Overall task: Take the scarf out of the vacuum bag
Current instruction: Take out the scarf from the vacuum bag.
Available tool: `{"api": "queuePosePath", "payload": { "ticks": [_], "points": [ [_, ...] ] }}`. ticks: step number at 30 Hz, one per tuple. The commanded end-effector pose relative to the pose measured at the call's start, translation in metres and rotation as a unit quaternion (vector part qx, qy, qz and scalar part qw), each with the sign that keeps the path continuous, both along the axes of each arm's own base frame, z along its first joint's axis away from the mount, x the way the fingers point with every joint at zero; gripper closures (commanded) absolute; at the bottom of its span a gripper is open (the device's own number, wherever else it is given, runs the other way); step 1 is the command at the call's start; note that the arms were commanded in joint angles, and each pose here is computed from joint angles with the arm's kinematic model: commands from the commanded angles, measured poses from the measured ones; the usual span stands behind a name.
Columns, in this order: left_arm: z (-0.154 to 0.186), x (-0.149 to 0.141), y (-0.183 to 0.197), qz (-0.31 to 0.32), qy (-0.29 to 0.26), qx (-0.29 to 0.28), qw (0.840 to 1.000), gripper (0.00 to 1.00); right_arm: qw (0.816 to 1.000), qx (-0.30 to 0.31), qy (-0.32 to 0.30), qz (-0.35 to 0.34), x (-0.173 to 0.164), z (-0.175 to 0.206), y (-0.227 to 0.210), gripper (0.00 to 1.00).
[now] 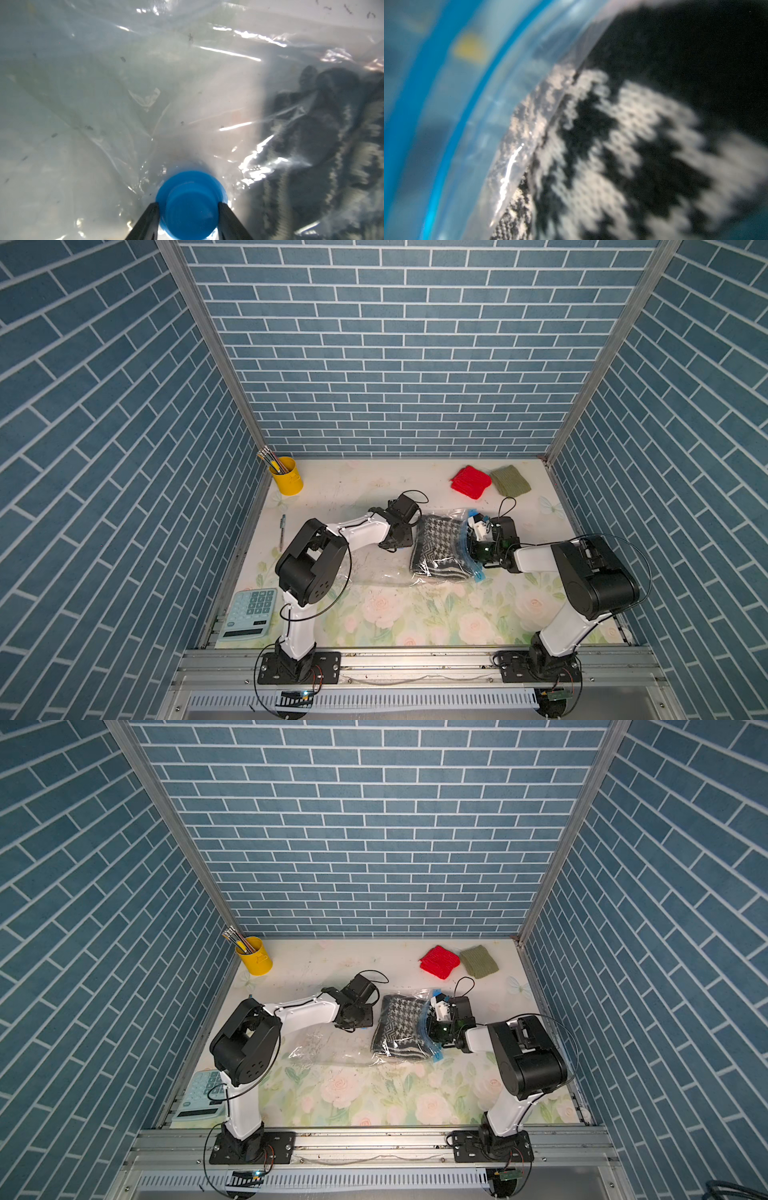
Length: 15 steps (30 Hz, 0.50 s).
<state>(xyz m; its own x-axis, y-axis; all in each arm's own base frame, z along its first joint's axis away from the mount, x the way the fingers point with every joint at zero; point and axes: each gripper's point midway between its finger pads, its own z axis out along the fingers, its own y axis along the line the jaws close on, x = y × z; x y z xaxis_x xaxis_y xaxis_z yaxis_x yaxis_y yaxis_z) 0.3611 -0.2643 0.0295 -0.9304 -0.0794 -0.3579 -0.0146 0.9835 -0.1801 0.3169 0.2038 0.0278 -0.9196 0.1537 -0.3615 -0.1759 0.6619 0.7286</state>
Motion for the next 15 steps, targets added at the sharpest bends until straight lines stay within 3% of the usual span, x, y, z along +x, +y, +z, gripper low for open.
{"api": "queuePosePath", "payload": {
  "ticks": [1,7,15],
  "points": [
    [-0.011,-0.005,0.005,-0.005,0.020,0.025,0.999,0.49,0.999,-0.037,0.016,-0.001,-0.009,-0.017,-0.008,1.00],
    [-0.016,-0.008,0.005,-0.007,0.026,0.023,0.999,0.56,0.999,-0.036,0.018,0.000,-0.010,-0.019,-0.009,1.00],
    [-0.023,-0.013,0.004,-0.009,0.035,0.015,0.999,0.81,0.999,-0.031,0.018,-0.002,-0.010,-0.018,-0.009,1.00]
  ]
}}
